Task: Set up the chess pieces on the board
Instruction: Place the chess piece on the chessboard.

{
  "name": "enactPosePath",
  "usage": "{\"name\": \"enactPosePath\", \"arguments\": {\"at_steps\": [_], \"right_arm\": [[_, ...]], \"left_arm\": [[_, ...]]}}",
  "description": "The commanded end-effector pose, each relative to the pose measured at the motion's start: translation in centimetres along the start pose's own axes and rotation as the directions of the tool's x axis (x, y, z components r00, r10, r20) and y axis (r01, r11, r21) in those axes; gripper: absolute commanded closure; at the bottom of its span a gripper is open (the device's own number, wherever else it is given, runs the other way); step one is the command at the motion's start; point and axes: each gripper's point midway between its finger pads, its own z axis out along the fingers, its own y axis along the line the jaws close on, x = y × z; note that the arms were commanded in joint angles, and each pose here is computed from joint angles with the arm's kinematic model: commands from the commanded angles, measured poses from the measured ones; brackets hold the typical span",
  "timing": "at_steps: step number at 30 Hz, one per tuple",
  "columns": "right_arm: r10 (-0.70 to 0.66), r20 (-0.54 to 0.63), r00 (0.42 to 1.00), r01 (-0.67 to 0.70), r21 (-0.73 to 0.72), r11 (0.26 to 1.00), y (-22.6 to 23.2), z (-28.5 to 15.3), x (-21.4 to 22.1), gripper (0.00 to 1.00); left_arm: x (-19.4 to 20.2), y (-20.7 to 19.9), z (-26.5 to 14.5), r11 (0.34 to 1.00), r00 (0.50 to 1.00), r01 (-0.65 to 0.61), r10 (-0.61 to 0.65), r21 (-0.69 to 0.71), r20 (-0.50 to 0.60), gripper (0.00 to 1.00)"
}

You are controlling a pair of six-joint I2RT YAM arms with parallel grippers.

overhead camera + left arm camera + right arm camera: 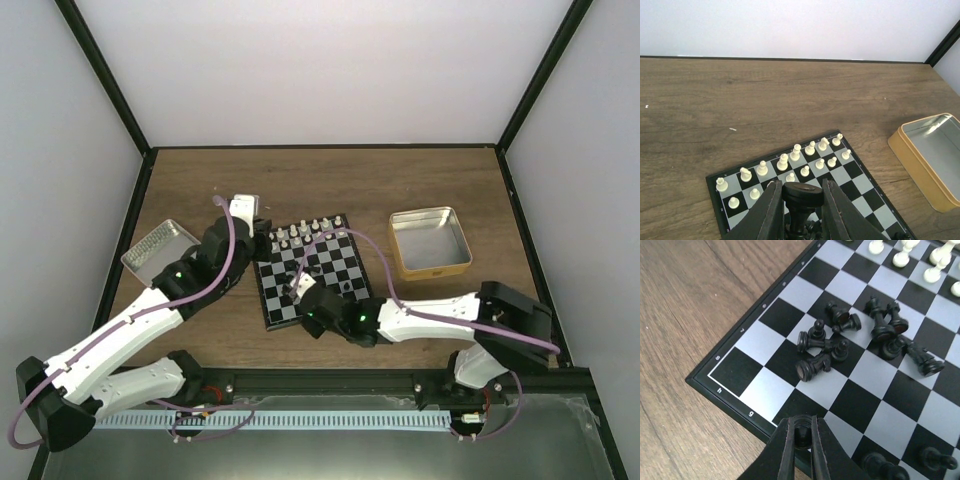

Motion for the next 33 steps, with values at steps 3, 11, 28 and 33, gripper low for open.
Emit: {"name": "enactPosePath", "arguments": {"at_steps": [3, 11, 28, 33], "right_arm": [[-0.007, 0.010, 1.000, 0.007, 0.008, 1.000, 0.9, 1.4, -0.5, 0.99], [-0.029, 0.004, 1.000, 0.029, 0.012, 1.000, 1.3, 2.4, -0.2, 0.99], [-0.016, -0.026, 1.000, 0.017, 0.040, 0.999, 1.0, 2.9, 0.0, 0.87], [0.035, 0.037, 0.999, -0.036, 0.022, 0.999, 0.9, 0.3, -2.8, 0.60]], "left_arm": [[-0.2, 0.1, -0.1, 1.000, 1.000, 0.003, -0.003, -0.001, 0.008, 0.82], [-0.2, 0.0, 0.0, 1.000, 1.000, -0.001, 0.001, 0.002, 0.006, 0.82], [0.0, -0.2, 0.1, 1.000, 1.000, -0.012, 0.012, 0.009, -0.006, 0.82], [-0.1, -0.2, 0.0, 1.000, 1.000, -0.008, 0.008, 0.011, 0.000, 0.82]]}}
